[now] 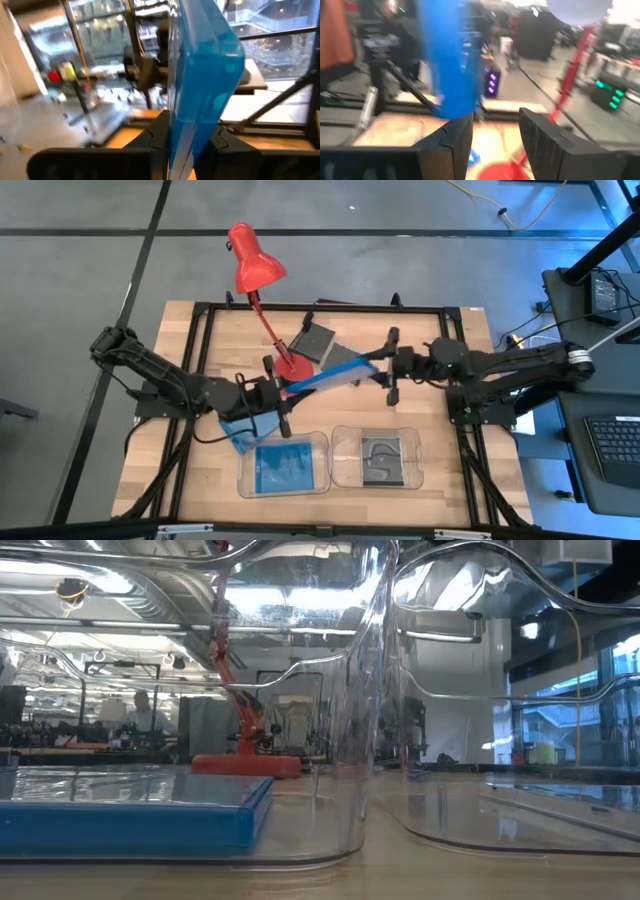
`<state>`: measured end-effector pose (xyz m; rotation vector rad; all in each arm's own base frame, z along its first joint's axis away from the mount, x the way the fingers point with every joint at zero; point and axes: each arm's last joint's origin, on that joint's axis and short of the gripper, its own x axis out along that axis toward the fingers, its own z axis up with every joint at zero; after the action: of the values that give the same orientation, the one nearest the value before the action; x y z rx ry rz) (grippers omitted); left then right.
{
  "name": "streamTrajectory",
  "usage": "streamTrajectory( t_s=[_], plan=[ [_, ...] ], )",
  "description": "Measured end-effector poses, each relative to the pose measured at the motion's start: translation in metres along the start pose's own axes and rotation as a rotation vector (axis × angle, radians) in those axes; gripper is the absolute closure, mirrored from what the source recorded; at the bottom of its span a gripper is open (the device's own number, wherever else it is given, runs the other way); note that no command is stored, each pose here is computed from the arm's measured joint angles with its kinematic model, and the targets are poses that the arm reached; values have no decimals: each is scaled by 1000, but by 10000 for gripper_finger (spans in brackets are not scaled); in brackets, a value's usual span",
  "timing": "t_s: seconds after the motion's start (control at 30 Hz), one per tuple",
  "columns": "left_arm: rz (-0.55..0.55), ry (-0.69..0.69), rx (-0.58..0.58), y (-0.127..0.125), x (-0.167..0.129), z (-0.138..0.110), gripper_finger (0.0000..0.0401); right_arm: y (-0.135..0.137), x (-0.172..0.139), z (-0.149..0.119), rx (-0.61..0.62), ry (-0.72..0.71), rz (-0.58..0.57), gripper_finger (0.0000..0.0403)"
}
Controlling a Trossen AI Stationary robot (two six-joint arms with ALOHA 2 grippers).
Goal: Pick & place jewel cases by type
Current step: Put the right blue cd case into the left transparent bin
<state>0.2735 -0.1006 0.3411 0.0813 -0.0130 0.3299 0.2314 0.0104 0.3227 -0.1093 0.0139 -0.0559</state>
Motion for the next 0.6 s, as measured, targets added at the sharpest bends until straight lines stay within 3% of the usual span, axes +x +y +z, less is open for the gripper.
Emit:
streamTrajectory(
  t_s=[0.2,0.43,0.6],
  plan=[
    [-46,186,-254,-3,-9,-18,349,-4,-28,-7,83,187,-42,240],
    [-161,425,-577,-7,-15,-35,352,-3,-42,-36,188,515,-66,240],
    [-189,592,-766,-10,-21,-43,357,-3,-43,-54,221,690,-200,240]
  ],
)
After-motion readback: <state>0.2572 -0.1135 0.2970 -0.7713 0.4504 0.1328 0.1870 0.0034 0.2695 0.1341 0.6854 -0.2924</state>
